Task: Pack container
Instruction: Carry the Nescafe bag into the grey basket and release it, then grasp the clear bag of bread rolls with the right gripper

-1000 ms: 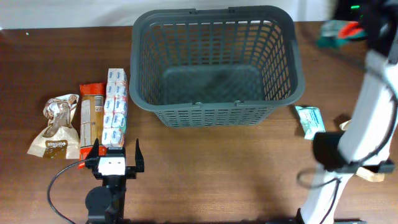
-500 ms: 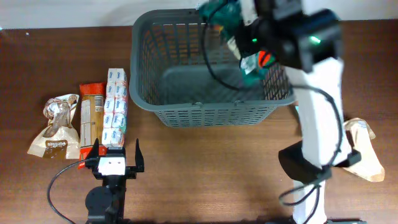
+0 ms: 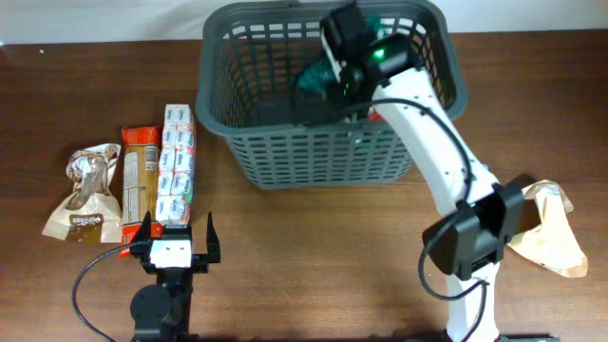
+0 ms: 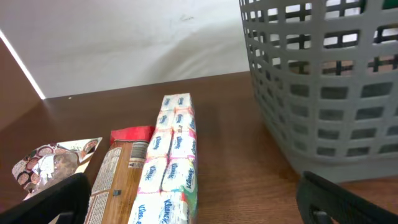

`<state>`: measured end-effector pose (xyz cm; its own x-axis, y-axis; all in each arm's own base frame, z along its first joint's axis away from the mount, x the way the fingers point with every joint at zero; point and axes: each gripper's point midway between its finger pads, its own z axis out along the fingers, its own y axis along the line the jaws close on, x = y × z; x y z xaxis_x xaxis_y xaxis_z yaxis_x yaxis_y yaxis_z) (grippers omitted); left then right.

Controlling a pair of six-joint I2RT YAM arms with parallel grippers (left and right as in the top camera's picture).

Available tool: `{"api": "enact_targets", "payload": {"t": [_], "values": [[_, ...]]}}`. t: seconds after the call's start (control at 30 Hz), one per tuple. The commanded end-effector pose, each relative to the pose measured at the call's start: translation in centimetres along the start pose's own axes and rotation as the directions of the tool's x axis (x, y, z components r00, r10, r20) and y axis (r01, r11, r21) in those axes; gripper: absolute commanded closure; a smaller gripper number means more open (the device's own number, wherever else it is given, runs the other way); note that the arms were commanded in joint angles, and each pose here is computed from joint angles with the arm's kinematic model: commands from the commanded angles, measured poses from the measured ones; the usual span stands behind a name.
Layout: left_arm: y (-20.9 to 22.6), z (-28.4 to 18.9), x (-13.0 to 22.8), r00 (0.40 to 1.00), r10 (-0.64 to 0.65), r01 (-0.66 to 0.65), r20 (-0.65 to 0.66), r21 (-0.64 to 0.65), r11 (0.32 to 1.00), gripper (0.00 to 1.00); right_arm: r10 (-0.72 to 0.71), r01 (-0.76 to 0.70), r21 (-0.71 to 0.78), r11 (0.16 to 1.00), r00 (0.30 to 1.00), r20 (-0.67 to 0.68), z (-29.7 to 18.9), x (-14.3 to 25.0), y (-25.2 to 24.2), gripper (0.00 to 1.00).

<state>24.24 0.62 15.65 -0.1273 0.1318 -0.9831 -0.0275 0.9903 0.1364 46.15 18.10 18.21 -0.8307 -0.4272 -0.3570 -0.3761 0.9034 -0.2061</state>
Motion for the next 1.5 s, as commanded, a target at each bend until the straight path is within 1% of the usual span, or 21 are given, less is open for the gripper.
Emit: {"api": "enact_targets", "payload": {"t": [0.0,0.07,0.2,0.23,0.27,0.3,0.33,0.37,0.4,0.53,0.6,0.67,0.73,0.8,0.9,1.0,1.07,1.1,1.23,1.33,1.47], "values": [[0.3,0.0,0.2,1.000,-0.003,0.003,-0.003,-0.016,1.000,0.01,-0.008,0.007,-0.004,1.000,0.997,-0.077,2.8,2.3,0.7,0.96],[0.3,0.0,0.2,1.000,-0.003,0.003,-0.003,-0.016,1.000,0.01,-0.015,0.014,-0.006,1.000,0.994,-0.110,3.8,3.4,1.0,0.96],[0.3,0.0,0.2,1.000,-0.003,0.003,-0.003,-0.016,1.000,0.01,-0.017,0.016,-0.005,1.000,0.993,-0.117,3.9,3.6,1.0,0.96],[0.3,0.0,0.2,1.000,-0.003,0.003,-0.003,-0.016,1.000,0.01,-0.017,0.017,0.002,1.000,0.993,-0.115,3.6,3.6,0.8,0.70],[0.3,0.0,0.2,1.000,-0.003,0.003,-0.003,-0.016,1.000,0.01,-0.016,0.017,0.011,1.000,0.994,-0.111,3.2,3.5,0.5,0.46],[0.3,0.0,0.2,1.000,-0.003,0.003,-0.003,-0.016,1.000,0.01,-0.013,0.016,0.024,1.000,0.995,-0.102,2.6,3.3,0.2,0.34],[0.3,0.0,0.2,1.000,-0.003,0.003,-0.003,-0.016,1.000,0.01,-0.010,0.013,0.041,0.999,0.996,-0.084,1.6,2.9,-0.3,0.29],[0.3,0.0,0.2,1.000,-0.003,0.003,-0.003,-0.016,1.000,0.01,0.004,-0.002,0.086,0.996,1.000,-0.023,-1.2,1.6,-1.7,0.18],[0.3,0.0,0.2,1.000,-0.003,0.003,-0.003,-0.017,1.000,0.01,0.011,-0.012,0.110,0.994,1.000,0.012,-2.8,1.0,-2.4,0.12],[0.3,0.0,0.2,1.000,-0.003,0.003,-0.003,-0.016,1.000,0.01,0.027,-0.079,0.224,0.972,0.974,0.223,-12.6,-1.6,-6.5,0.05],[0.3,0.0,0.2,1.000,-0.003,0.003,-0.003,-0.016,1.000,0.01,0.044,-0.128,0.242,0.962,0.945,0.324,-17.4,-1.9,-8.2,0.04],[0.3,0.0,0.2,1.000,-0.003,0.002,-0.003,-0.016,1.000,0.01,0.069,-0.181,0.243,0.953,0.910,0.410,-21.7,-1.4,-10.2,0.04],[0.3,0.0,0.2,1.000,-0.003,0.003,-0.003,-0.016,1.000,0.01,0.112,-0.253,0.252,0.934,0.877,0.467,-24.9,0.2,-12.8,0.04],[0.3,0.0,0.2,1.000,-0.003,0.003,-0.003,-0.016,1.000,0.01,0.174,-0.343,0.269,0.900,0.848,0.501,-27.4,2.7,-16.4,0.05],[0.3,0.0,0.2,1.000,-0.003,0.003,-0.003,-0.016,1.000,0.01,0.277,-0.475,0.299,0.828,0.809,0.518,-29.0,6.8,-21.9,0.04],[0.3,0.0,0.2,1.000,-0.003,0.003,-0.003,-0.016,1.000,0.01,0.437,-0.613,0.297,0.732,0.757,0.486,-27.9,11.6,-26.9,0.04],[0.3,0.0,0.2,1.000,-0.003,0.003,-0.003,-0.016,1.000,0.01,0.586,-0.711,0.275,0.647,0.695,0.417,-24.8,15.6,-29.9,0.06],[0.3,0.0,0.2,1.000,-0.003,0.003,-0.003,-0.016,1.000,0.01,0.636,-0.742,0.268,0.615,0.667,0.389,-23.2,17.0,-30.9,0.07],[0.3,0.0,0.2,1.000,-0.003,0.003,-0.003,-0.016,1.000,0.01,0.757,-0.794,0.260,0.550,0.605,0.246,-14.9,22.2,-33.0,0.07],[0.3,0.0,0.2,1.000,-0.003,0.002,-0.003,-0.016,1.000,0.01,0.796,-0.790,0.283,0.544,0.593,0.124,-8.6,26.0,-32.3,0.06],[0.3,0.0,0.2,1.000,-0.003,0.003,-0.003,-0.016,1.000,0.01,0.758,-0.716,0.285,0.637,0.649,-0.066,-1.8,30.2,-29.2,0.05]]}}
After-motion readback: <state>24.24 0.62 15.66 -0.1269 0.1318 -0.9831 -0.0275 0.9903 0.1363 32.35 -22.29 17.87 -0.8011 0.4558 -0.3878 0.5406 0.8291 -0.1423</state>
